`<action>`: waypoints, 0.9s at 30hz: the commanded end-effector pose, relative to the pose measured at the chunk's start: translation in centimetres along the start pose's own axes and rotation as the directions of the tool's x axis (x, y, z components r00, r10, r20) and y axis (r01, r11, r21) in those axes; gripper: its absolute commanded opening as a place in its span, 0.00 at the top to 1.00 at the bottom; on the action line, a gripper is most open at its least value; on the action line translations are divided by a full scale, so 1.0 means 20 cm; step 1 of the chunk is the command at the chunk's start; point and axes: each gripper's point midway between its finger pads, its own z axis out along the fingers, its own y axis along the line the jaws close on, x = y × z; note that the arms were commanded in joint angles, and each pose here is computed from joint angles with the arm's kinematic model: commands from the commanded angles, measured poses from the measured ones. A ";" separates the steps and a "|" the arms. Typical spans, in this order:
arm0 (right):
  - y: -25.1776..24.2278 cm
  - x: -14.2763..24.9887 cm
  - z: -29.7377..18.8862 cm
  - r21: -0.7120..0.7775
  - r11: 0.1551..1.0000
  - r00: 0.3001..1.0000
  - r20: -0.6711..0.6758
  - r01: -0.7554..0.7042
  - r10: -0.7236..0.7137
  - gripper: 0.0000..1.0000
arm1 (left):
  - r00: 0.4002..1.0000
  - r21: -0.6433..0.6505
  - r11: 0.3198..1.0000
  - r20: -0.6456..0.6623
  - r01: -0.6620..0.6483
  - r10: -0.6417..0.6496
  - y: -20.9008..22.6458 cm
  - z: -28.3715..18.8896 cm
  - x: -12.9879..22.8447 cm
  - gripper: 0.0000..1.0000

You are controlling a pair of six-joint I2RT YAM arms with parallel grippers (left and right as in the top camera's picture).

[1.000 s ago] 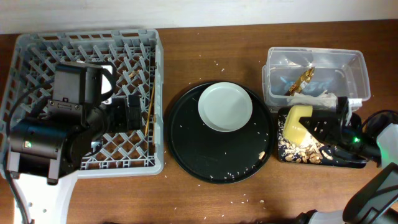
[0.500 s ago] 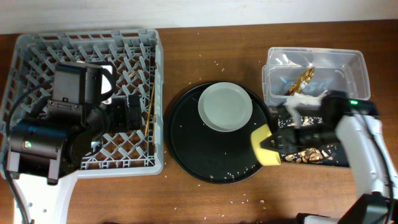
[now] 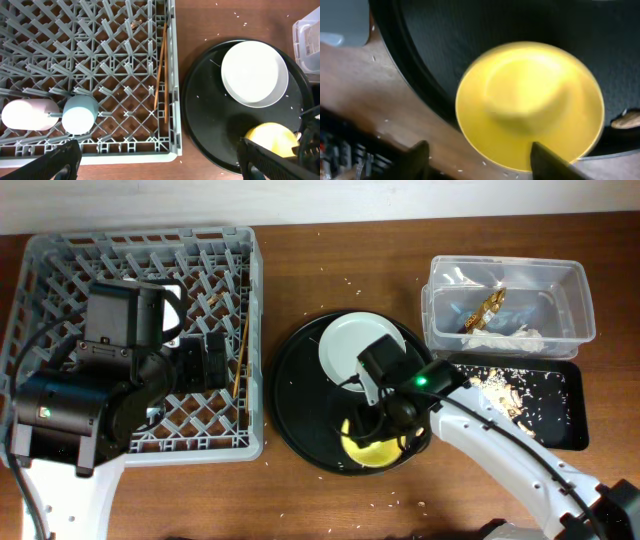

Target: Sort waste into correct bins and load items into the dishwasher rack

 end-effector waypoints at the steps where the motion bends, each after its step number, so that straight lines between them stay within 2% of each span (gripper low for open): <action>1: 0.07 -0.03 -0.10 -0.021 1.000 0.999 0.030 -0.017 0.018 0.29 | 1.000 -0.005 1.000 0.015 -0.001 0.001 0.01 -0.02 0.00 0.01; 2: 0.09 -0.05 -0.19 -0.030 0.999 0.998 0.059 0.011 -0.010 0.21 | 1.000 -0.005 1.000 0.015 -0.001 0.001 0.01 -0.02 0.00 0.01; 3: 0.12 -0.04 -0.29 -0.037 0.998 0.995 0.089 0.056 -0.053 0.02 | 1.000 -0.005 1.000 0.015 -0.001 0.001 0.01 -0.02 0.00 0.01; 6: 0.27 -0.12 -0.57 -0.128 0.982 0.965 0.239 0.138 -0.105 0.01 | 1.000 -0.005 1.000 0.015 -0.001 0.001 0.01 -0.02 0.00 0.01; 8: 0.26 -0.19 -0.78 -0.044 0.966 0.902 0.372 0.253 -0.219 0.02 | 1.000 -0.005 1.000 0.015 -0.001 0.001 0.01 -0.02 0.00 0.01; 11: 0.26 -0.16 -1.11 0.056 0.926 0.777 0.527 0.373 -0.345 0.02 | 1.000 -0.005 1.000 0.015 -0.001 0.001 0.01 -0.02 0.00 0.01; 16: 0.09 0.05 -1.43 0.229 0.939 0.646 0.682 0.255 -0.342 0.02 | 1.000 -0.005 1.000 0.015 -0.001 0.001 0.01 -0.02 0.00 0.01; 18: -0.04 0.13 -1.54 0.321 0.937 0.585 0.738 0.135 -0.337 0.01 | 1.000 -0.005 1.000 0.015 -0.001 0.001 0.01 -0.02 0.00 0.01; 20: -0.13 0.16 -1.58 0.374 0.925 0.528 0.772 0.073 -0.354 0.02 | 1.000 -0.005 1.000 0.015 -0.001 0.001 0.01 -0.02 0.00 0.01; 23: -0.26 0.16 -1.53 0.390 0.920 0.468 0.820 -0.037 -0.329 0.01 | 1.000 -0.005 1.000 0.015 -0.001 0.001 0.01 -0.02 0.00 0.01; 27: -0.45 0.13 -1.23 0.359 0.925 0.437 0.857 -0.123 -0.275 0.02 | 1.000 -0.005 1.000 0.015 -0.001 0.001 0.01 -0.02 0.00 0.01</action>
